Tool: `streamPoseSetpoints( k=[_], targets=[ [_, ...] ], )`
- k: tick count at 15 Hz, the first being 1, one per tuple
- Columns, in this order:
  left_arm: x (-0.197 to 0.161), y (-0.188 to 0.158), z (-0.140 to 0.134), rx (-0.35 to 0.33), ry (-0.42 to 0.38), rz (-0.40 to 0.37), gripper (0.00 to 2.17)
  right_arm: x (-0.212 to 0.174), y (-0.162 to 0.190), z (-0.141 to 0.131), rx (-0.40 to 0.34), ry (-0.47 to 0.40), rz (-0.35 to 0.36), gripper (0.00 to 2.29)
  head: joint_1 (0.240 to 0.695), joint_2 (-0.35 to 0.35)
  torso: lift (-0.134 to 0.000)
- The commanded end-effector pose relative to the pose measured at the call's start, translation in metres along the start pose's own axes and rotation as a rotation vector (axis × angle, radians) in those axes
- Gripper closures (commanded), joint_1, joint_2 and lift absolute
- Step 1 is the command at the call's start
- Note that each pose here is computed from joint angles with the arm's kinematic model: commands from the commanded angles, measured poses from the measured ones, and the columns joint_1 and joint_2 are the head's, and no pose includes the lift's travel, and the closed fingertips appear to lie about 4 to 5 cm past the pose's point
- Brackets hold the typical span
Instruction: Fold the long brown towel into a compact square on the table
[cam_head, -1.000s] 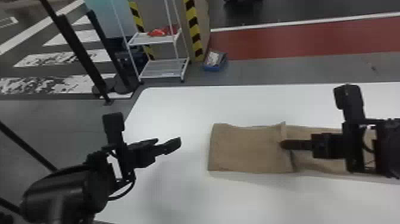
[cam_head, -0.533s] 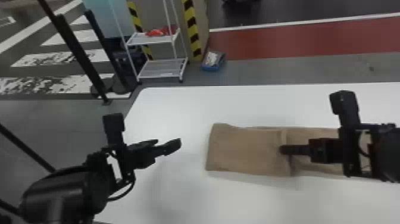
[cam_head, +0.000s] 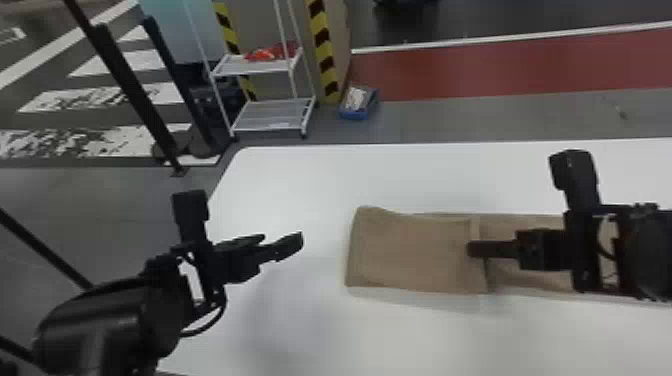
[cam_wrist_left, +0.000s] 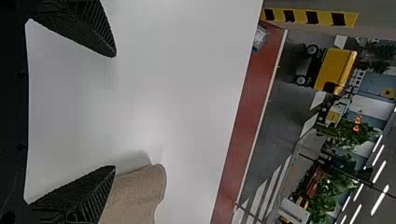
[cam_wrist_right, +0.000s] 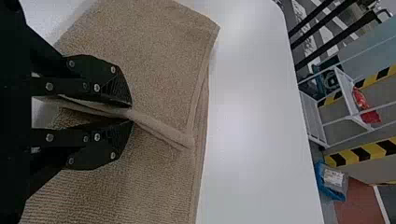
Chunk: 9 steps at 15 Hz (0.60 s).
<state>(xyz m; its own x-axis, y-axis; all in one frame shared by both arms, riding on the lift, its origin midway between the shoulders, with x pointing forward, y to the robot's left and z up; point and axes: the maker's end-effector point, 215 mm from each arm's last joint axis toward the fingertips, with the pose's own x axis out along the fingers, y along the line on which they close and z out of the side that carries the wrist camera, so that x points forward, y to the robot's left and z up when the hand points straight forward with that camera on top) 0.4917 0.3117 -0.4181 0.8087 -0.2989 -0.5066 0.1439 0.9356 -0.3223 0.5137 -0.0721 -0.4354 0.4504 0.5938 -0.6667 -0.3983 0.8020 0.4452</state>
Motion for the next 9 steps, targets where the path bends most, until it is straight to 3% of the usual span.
streamPoseSetpoints(
  k=[1, 9],
  targets=[
    [-0.001, 0.002, -0.001, -0.002, 0.0, 0.003, 0.02, 0.001, 0.002, 0.0, 0.0, 0.001, 0.006, 0.85, 0.695, 0.258, -0.123],
    [-0.003, 0.004, 0.001, -0.001, -0.001, 0.002, 0.02, -0.001, 0.001, 0.013, -0.013, -0.01, -0.01, 0.81, 0.695, 0.262, -0.123]
  ],
)
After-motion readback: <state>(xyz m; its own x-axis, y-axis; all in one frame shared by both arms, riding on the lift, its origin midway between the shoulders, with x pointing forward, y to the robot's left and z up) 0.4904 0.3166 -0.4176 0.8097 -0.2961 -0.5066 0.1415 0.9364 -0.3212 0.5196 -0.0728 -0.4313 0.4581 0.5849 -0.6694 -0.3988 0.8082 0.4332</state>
